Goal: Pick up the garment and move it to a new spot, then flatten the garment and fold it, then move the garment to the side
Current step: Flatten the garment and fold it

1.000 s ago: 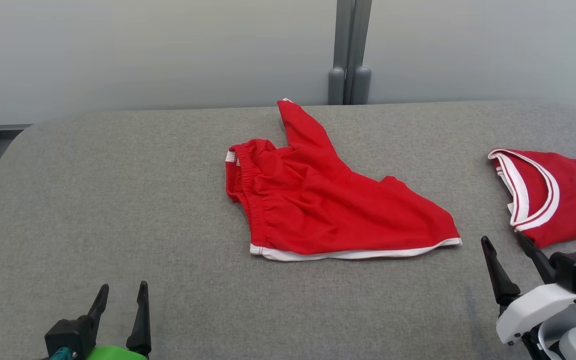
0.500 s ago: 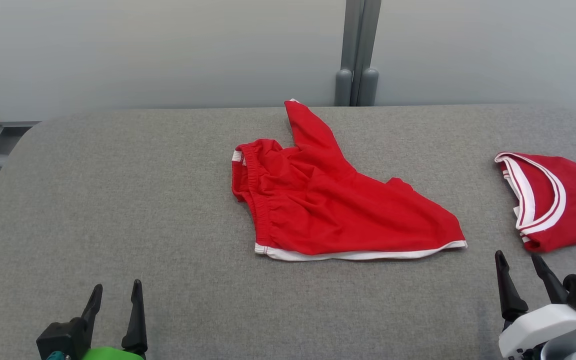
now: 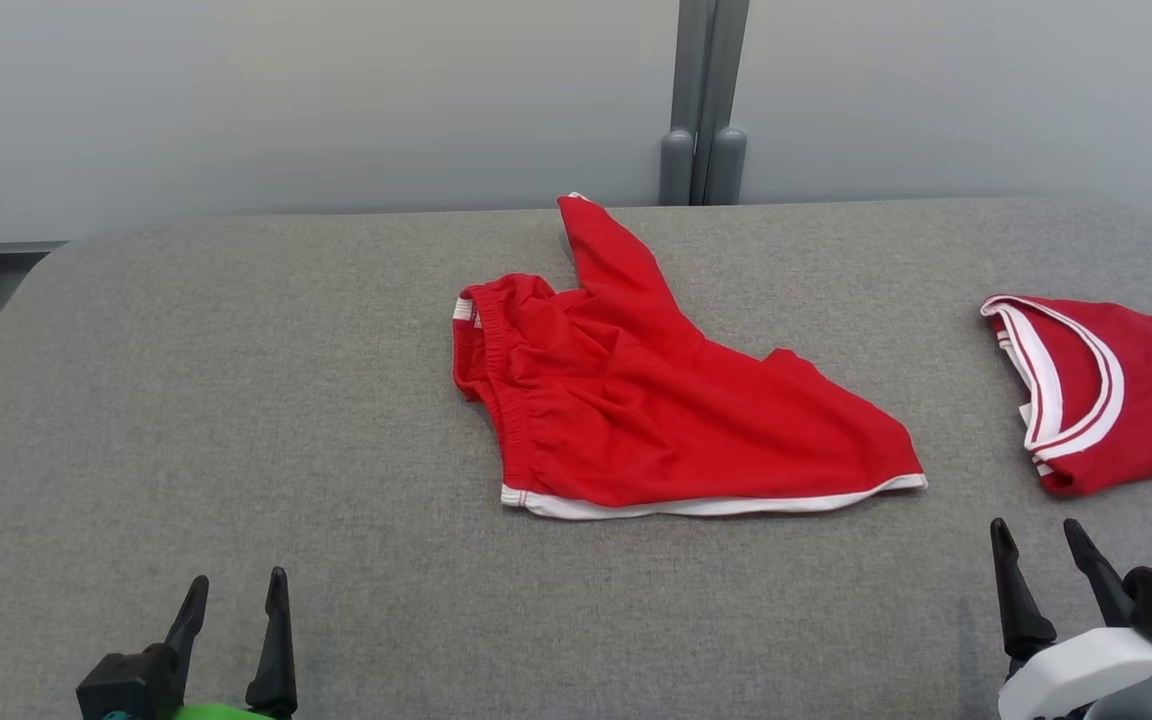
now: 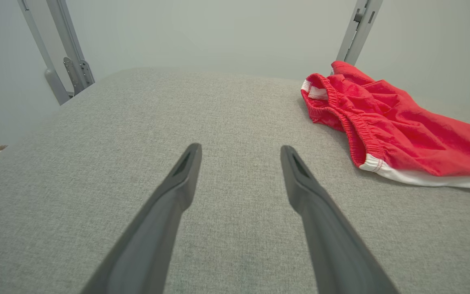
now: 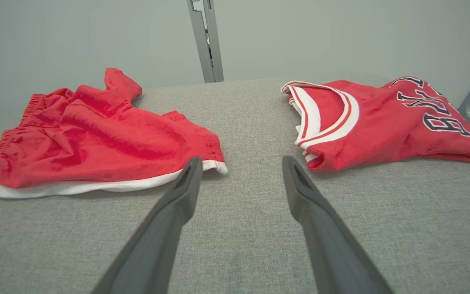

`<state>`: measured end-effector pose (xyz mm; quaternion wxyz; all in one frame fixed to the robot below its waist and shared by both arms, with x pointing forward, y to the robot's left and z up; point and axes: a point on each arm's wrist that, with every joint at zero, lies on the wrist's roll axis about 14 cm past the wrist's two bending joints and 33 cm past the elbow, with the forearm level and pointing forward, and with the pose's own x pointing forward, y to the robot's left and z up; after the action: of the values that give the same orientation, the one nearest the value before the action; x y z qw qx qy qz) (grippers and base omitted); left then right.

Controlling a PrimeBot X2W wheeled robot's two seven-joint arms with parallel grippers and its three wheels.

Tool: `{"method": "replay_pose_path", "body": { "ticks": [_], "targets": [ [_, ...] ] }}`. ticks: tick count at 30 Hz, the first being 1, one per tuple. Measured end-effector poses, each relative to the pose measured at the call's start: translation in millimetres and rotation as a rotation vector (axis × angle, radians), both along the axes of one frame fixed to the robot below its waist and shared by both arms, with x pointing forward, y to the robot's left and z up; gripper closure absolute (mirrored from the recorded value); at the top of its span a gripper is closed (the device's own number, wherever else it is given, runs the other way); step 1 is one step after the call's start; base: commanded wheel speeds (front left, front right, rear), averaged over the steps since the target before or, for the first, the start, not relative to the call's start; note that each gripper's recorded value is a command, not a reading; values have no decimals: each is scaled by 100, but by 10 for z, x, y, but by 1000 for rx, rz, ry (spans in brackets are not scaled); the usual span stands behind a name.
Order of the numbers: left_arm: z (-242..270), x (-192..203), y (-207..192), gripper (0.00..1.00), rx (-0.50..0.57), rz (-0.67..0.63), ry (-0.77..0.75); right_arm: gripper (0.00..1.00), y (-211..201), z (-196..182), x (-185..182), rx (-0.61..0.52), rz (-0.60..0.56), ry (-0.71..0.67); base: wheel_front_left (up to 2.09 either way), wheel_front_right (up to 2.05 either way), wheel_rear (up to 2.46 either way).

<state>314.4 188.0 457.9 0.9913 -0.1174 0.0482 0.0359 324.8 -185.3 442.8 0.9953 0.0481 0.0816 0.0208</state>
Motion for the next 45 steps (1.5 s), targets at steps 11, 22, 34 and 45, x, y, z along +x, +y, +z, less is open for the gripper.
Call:
{"method": "replay_pose_path", "body": {
  "ticks": [11, 22, 34, 45],
  "targets": [
    [-128, 88, -192, 0, -1, -69, 43, 0, -17, -248, 210, -14, 29, 75, 0, 0, 0],
    [-195, 408, -335, 0, 2, -119, 53, 0, 99, -594, 594, 33, 34, 166, 0, 0, 0],
    [-262, 423, -135, 0, 21, -57, 76, 19, 455, -828, 719, 80, 133, 232, 0, 0, 0],
    [-287, 414, -138, 0, 17, -54, 84, 68, 432, -866, 737, 79, 142, 245, 0, 0, 0]
  ]
}}
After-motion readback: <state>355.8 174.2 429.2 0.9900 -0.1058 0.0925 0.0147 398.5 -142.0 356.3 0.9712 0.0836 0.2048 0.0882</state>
